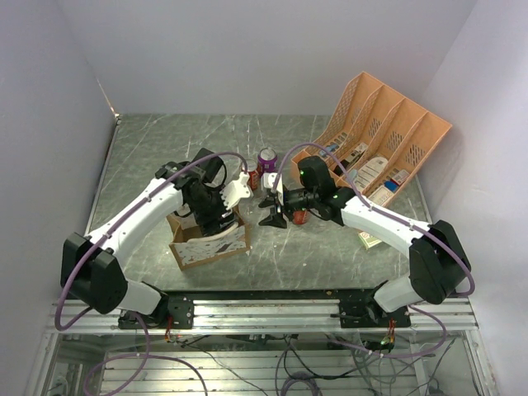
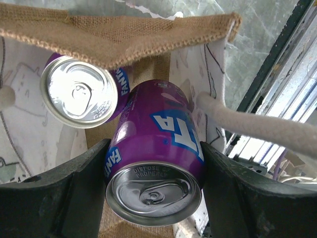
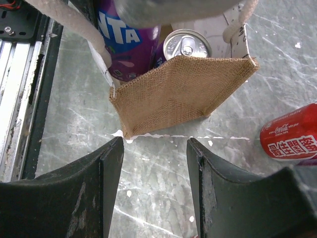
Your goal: Place the beverage into the canvas bag
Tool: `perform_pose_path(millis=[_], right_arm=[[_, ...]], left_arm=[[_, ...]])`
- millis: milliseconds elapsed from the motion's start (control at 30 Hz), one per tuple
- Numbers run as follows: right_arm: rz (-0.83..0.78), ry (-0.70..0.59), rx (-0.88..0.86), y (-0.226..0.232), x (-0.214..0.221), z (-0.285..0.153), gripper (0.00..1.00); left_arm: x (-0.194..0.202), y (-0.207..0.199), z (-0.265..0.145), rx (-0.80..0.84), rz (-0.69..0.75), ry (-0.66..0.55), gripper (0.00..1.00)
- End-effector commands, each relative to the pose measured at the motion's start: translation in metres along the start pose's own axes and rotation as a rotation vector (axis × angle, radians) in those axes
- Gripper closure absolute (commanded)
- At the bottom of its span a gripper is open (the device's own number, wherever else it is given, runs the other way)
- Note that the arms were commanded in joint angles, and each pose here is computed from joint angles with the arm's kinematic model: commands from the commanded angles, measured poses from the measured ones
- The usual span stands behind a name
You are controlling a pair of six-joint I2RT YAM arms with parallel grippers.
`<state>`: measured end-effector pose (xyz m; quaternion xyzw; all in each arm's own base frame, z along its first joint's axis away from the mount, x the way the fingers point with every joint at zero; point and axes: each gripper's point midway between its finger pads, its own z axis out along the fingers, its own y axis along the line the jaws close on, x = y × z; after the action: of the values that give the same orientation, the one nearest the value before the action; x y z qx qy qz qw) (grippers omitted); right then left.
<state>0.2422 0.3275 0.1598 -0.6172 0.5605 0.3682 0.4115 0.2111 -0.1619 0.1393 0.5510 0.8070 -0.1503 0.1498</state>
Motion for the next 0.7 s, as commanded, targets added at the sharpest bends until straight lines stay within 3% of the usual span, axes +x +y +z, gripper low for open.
perform_pose_path(millis=[0, 267, 667], right_arm=[[0.013, 0.001, -0.027, 0.005, 0.005, 0.001, 0.46], [0.068, -0.038, -0.057, 0.013, 0.01, 0.008, 0.46], [0.164, -0.099, -0.072, 0.02, 0.02, 0.022, 0.47]], left_arm=[[-0.025, -0.001, 0.01, 0.035, 0.02, -0.101, 0.81], [-0.032, 0.005, 0.021, 0.035, 0.076, -0.142, 0.81], [-0.033, 0.008, 0.043, 0.048, 0.075, -0.113, 0.75]])
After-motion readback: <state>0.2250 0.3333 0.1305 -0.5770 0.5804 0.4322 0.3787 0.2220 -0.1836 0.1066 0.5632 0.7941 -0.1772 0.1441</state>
